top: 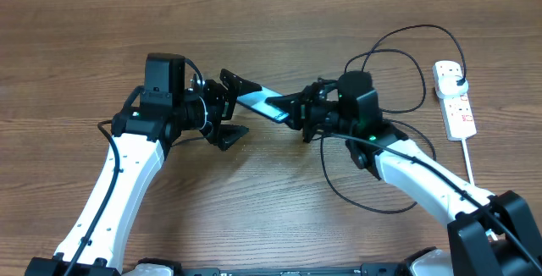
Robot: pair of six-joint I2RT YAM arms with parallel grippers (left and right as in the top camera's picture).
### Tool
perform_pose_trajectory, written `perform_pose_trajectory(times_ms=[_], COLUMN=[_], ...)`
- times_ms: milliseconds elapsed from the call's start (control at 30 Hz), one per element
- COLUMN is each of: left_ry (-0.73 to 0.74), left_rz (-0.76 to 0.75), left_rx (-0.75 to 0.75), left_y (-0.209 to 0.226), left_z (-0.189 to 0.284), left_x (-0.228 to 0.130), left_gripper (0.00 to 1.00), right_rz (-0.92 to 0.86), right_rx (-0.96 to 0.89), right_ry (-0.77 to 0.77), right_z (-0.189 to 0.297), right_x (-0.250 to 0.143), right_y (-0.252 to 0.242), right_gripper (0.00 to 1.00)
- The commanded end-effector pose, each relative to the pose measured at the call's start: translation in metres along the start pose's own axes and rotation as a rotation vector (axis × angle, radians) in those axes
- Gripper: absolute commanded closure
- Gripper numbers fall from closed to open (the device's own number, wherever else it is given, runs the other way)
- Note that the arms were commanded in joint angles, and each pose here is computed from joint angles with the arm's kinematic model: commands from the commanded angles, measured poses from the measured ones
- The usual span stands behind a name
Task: Plug charger to phone and switch on socket
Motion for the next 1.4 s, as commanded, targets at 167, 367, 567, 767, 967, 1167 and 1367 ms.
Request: perform_pose_trajectory(times_ms=[167,367,567,767,967,1167,1367], left_ry=[0.007,0.003,-0.010,-0.020,-0.036,-0.042,-0.045], left_rz=[0.034,0.032,0.014,0.000,-0.002,-0.008,-0.009], left_rx=[0.009,0.008,-0.005,-0.016,-0.002,0.008,0.009], left_y=[0.002,0.002,-0.001,-0.003,-0.002,-0.002,-0.002], left_z=[-0.003,-0.003,-0.003,-0.003,-0.005,-0.007,-0.007], left_x=[-0.001,-0.001,0.001,0.003,0.003,0.002,0.002], left_gripper=[0.09,0.14,0.18,0.20,0.24,0.23,0.24], right_rz=[0.023,0.009,0.009,0.009,0.009,0.010,0.010], right_rx=[-0.004,-0.013,-0.013,-0.013,-0.013,-0.014,-0.014], right_ry=[0.078,0.087,0.088,0.088,0.088,0.088,0.088], right_z=[-0.009,-0.012,-0.012,-0.012,-0.012,-0.012,-0.012], right_x=[-0.030,-0.034,-0.034,-0.034,-0.034,-0.034,-0.034], right_y=[0.000,-0.003,-0.002,-0.002,-0.002,-0.003,-0.003], right_gripper=[0.96,0.96,0.96,0.96,0.96,0.96,0.96])
Point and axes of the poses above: each gripper's point midway between its finger pads, its own z axis back along the fingers, its own y axis along the line the jaws close on, x = y × z, the point moved 9 cm from there along z, back along the fingers, and after that the axes turned 14 degrees about -z, right-handed, at the moved point
